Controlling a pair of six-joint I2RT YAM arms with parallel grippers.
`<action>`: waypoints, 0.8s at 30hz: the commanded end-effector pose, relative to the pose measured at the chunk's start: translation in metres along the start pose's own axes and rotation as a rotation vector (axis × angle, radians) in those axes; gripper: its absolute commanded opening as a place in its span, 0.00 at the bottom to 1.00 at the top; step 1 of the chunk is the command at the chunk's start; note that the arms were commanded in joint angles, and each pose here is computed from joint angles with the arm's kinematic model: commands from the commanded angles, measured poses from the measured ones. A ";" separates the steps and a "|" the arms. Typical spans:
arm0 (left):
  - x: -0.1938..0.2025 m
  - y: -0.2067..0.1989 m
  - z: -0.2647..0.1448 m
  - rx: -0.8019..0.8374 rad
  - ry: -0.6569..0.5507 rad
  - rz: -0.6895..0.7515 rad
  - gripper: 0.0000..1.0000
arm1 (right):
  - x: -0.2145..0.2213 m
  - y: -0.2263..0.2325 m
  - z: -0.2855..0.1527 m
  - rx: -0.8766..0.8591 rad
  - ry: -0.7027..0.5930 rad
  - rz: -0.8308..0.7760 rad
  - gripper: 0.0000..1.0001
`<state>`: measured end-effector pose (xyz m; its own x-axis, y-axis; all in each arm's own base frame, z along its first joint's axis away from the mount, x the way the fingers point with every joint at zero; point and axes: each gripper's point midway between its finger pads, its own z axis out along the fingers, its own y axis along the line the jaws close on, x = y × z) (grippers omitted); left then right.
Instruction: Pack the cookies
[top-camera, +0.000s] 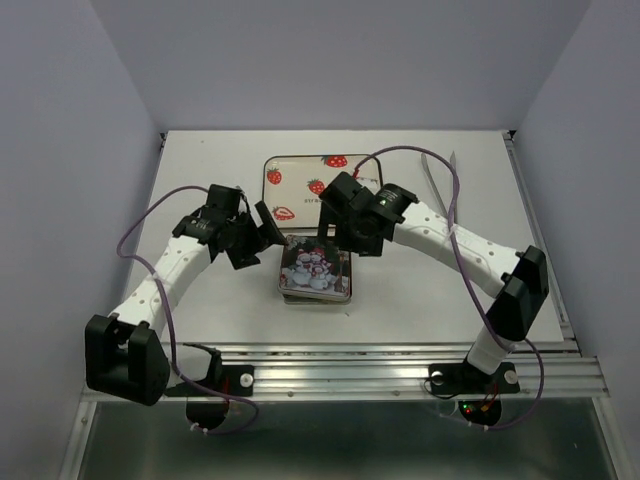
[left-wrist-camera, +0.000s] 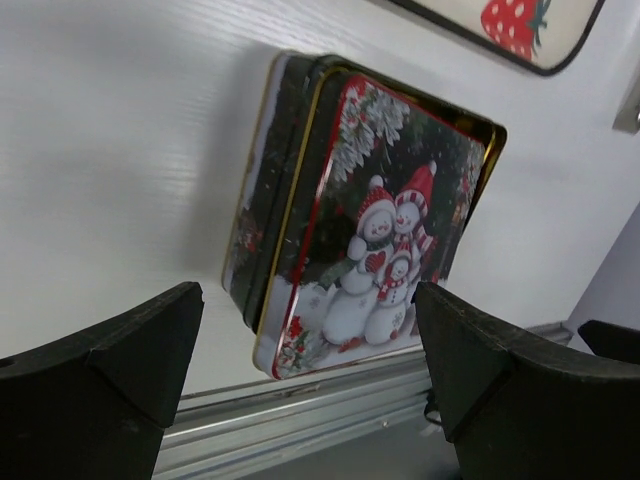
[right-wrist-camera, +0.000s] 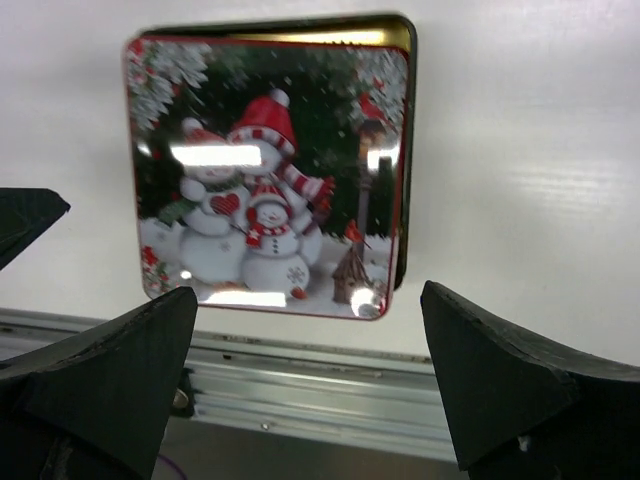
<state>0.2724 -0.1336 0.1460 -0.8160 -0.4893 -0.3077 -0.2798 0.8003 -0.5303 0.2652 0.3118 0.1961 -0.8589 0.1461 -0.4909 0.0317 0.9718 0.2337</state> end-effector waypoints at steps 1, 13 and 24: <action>0.010 -0.025 0.002 0.089 0.035 0.039 0.99 | 0.029 -0.017 0.006 -0.012 0.177 0.115 0.99; 0.038 0.002 0.026 0.044 0.098 0.013 0.91 | 0.060 -0.019 0.040 -0.052 0.322 0.147 0.95; 0.051 0.009 0.034 0.045 0.118 -0.028 0.65 | 0.059 -0.029 0.065 -0.071 0.331 0.179 0.93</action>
<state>0.2482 -0.1582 0.0984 -0.8628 -0.4627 -0.2037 -0.2902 0.7831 -0.5500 0.2372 0.2954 0.1005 -0.9663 0.2232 -0.1287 0.1790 0.9408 0.2878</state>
